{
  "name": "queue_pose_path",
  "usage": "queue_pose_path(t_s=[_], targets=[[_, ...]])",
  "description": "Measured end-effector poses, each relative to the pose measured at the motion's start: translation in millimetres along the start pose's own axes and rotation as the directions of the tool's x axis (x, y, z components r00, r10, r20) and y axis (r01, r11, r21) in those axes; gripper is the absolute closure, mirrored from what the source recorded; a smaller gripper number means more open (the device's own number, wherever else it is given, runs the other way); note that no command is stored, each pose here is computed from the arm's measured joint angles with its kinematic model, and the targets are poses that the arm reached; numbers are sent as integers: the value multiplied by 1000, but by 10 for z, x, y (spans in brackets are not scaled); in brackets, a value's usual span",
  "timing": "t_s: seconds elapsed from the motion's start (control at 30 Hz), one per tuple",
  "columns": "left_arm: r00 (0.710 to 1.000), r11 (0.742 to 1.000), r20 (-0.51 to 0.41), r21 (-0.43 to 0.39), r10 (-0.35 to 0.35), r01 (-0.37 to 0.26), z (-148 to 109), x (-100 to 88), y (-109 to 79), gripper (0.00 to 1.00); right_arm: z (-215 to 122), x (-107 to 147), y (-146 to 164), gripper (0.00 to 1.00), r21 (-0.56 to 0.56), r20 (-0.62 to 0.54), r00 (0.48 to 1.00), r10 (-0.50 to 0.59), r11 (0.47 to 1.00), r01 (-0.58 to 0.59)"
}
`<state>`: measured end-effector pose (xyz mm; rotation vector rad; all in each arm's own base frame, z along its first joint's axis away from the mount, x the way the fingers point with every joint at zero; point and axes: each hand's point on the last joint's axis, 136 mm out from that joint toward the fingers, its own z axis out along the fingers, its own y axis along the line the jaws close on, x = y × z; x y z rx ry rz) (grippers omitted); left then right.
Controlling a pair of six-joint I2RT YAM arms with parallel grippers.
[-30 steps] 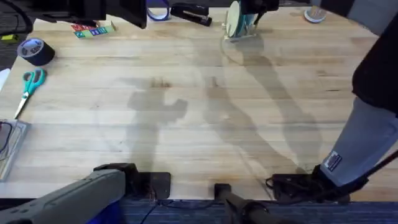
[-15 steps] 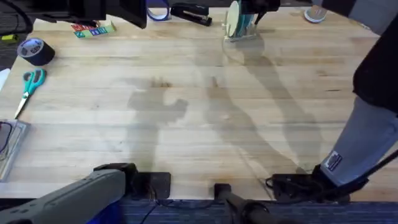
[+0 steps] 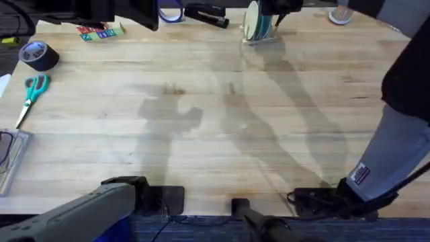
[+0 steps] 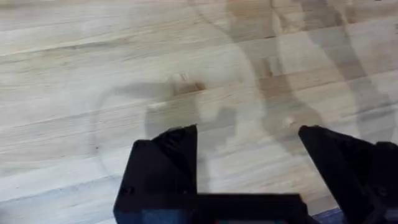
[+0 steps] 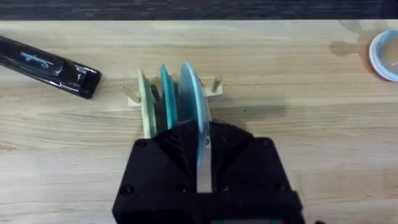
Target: Pick up the plates from the table one by one and place each into a slot on the dish rack.
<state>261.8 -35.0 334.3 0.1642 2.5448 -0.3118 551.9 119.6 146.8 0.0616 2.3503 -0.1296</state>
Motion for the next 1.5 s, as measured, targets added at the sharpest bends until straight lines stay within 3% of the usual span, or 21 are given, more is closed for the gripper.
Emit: queue_pose_path(t_s=[0.47,0.67,0.83,0.9,0.93,0.97,1.27,1.5], targets=[[1000,1000,0,0,0,0,0,0,0,6,-43,-44,-5,775,-3,12,1000,-3,1000,3],[1000,1000,0,0,0,0,0,0,0,6,-544,-327,-113,658,-12,76,996,-56,998,57],[1000,1000,0,0,0,0,0,0,0,6,-1097,-486,-269,421,-14,112,990,-86,996,88],[1000,1000,0,0,0,0,0,0,0,6,-1289,-497,-333,126,-13,113,989,-96,995,99],[1000,1000,0,0,0,0,0,0,0,6,-1384,-491,-368,35,-12,110,988,-104,994,106],[1000,1000,0,0,0,0,0,0,0,7,-1459,-483,-397,14,-12,108,988,-106,994,108],[1000,1000,0,0,0,0,0,0,0,5,-2077,-318,-653,5,-7,71,989,-130,991,131],[1000,1000,0,0,0,0,0,0,0,6,-2264,-125,-765,5,0,10,988,-151,989,151]])
